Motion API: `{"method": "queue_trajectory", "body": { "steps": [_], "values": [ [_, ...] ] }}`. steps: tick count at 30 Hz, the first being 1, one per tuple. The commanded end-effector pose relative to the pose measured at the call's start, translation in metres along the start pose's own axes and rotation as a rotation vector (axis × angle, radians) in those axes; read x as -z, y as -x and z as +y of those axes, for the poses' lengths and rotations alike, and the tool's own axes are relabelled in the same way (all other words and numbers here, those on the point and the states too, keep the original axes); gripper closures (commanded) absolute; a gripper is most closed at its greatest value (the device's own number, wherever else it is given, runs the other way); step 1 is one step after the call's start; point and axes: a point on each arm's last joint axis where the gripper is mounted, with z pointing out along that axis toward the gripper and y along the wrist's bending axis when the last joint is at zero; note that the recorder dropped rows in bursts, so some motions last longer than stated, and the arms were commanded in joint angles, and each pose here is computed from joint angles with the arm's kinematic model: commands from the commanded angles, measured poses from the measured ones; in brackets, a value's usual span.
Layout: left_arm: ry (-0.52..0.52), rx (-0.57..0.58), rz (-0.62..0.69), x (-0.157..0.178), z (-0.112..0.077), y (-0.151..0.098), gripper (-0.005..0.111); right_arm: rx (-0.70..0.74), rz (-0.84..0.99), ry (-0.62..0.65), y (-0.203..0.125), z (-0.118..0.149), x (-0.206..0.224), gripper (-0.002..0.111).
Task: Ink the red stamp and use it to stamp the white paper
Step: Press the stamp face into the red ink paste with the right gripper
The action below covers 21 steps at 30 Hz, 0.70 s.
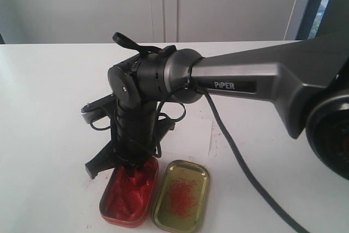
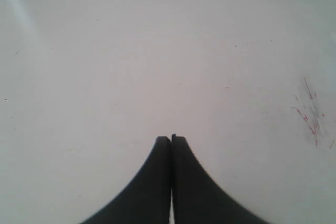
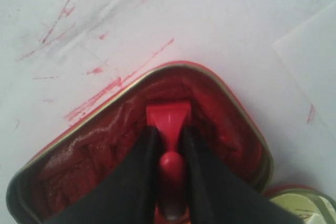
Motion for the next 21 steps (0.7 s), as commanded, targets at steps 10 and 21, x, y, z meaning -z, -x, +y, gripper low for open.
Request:
{"method": "queue_trajectory", "body": {
  "steps": [10,21],
  "values": [
    [0.002,-0.001,-0.005,-0.0003,0.0001,-0.0009,0.107,-0.005,0.079,-0.014,-0.0083,-0.0033,-0.0463,0.108],
    [0.002,-0.001,-0.005,-0.0003,0.0001,-0.0009,0.107,-0.009,0.084,-0.014,-0.0087,-0.0034,-0.0501,0.108]
  ]
}}
